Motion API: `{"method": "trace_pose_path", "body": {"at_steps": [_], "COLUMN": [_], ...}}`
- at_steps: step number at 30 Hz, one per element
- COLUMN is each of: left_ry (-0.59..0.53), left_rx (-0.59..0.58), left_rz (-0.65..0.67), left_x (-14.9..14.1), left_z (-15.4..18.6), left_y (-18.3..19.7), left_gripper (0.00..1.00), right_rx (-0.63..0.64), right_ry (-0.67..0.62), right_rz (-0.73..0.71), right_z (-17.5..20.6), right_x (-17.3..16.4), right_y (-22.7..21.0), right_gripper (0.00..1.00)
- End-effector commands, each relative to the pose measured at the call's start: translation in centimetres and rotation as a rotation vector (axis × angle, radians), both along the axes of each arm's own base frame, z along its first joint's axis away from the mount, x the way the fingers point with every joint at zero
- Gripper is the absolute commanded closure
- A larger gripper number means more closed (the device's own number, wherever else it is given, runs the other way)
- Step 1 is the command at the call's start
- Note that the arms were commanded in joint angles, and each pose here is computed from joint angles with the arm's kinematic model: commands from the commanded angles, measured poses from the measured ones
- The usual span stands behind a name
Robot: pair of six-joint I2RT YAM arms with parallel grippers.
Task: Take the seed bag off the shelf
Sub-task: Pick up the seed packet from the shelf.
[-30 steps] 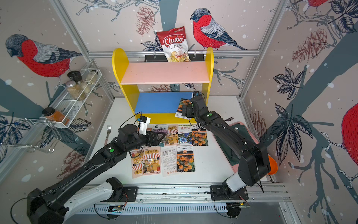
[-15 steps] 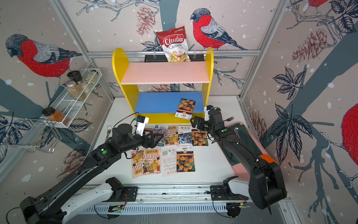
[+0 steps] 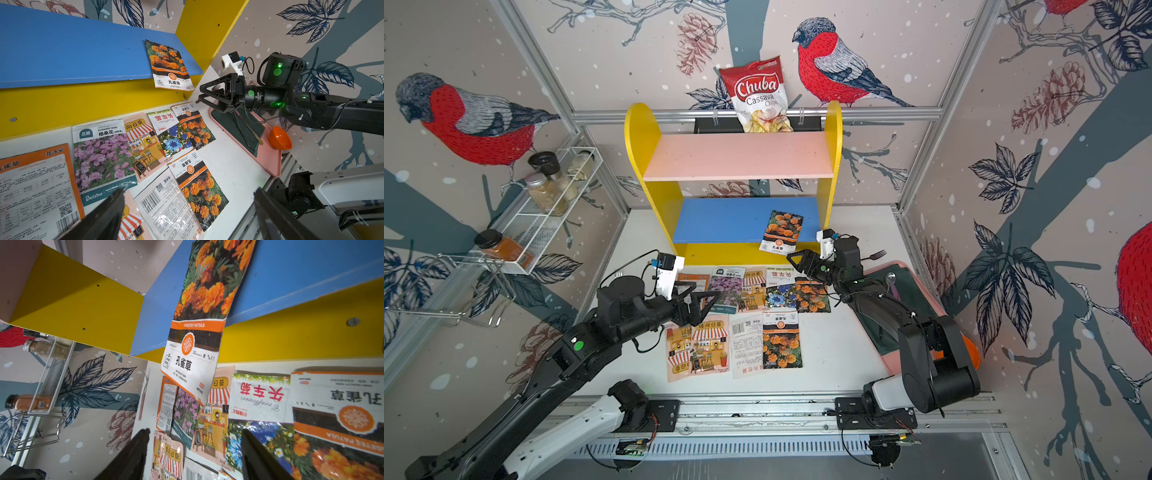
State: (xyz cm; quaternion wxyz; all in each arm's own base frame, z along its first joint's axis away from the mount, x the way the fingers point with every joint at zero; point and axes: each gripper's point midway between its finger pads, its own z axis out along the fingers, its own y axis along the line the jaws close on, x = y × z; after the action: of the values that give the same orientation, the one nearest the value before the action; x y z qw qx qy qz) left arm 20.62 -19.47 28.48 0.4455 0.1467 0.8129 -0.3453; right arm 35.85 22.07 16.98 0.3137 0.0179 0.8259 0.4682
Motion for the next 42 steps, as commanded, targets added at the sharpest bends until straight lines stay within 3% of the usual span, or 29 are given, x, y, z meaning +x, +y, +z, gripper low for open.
{"method": "trace_pose_path", "body": {"at_steps": [1,33,42], "left_ry": [0.002,0.002,-0.005], "left_rx": [0.010,0.013,0.011], "left_rz": [0.019,0.026,0.026], "left_x": [0.1,0.2,0.2], "left_z": [-0.3,-0.4,-0.2], "left_y": [0.3,0.4,0.5], "left_gripper": [0.03,0.03,0.03], "right_rx": [0.076,0.129,0.131], "right_ry": [-0.044,0.003,-0.007], "right_rz": [0.015,0.013,0.029], "right_z": [1.9,0.3,0.9], "right_x": [1.0,4.0,3.5], "right_y": [0.8,2.1,2.3], "right_gripper": [0.34,0.96,1.00]}}
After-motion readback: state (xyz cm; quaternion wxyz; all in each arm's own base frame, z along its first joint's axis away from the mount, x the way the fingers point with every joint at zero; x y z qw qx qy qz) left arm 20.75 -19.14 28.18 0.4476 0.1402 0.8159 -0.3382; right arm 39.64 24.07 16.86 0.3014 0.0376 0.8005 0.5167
